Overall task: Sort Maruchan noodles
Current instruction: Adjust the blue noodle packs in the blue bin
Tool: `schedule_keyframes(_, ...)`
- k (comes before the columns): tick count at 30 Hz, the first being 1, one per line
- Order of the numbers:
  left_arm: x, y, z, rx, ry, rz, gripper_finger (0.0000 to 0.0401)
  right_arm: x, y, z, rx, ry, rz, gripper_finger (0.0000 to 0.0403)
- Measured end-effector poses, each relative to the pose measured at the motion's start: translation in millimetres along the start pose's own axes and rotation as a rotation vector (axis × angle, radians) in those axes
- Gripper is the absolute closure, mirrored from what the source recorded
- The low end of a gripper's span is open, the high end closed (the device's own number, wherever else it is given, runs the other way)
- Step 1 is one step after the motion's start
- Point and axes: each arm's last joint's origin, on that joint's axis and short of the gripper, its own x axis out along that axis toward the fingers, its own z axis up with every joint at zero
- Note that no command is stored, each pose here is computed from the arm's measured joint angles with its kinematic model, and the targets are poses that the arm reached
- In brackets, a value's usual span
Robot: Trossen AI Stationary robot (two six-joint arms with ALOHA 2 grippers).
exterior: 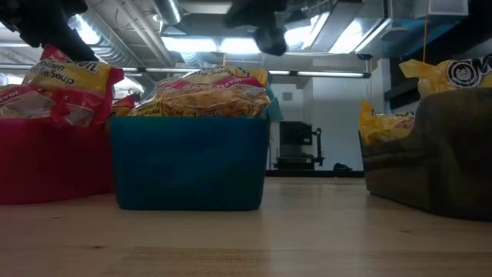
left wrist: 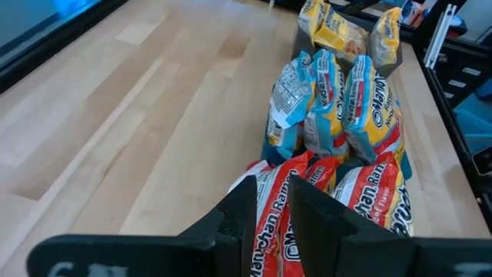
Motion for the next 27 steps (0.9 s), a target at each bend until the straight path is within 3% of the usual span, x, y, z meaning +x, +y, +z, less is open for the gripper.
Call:
schedule_keyframes(9,0.0,0.0,-0.1,0.0,0.001,0.0,0.033,-6.1,15.7,-42.4,0.05,0.241,-0.157,0.0377)
schedule_keyframes(16,0.0,0.1,-0.1,0.0,0.0,0.004,0.033,13.0,24.0,-43.9,-0.032,0.103,-0.298,0.0377)
schedule_keyframes(23,0.2,0.1,0.0,-0.001,0.0,0.005,0.033,48.3,29.6,-32.1,-0.152,-0.018,-0.183,0.0377)
schedule_keyframes(27,0.0,0.0,0.4,-0.001,-0.004,0.004,0.033,72.8,22.8,-32.3,-0.18,-0.004,-0.156,0.0377)
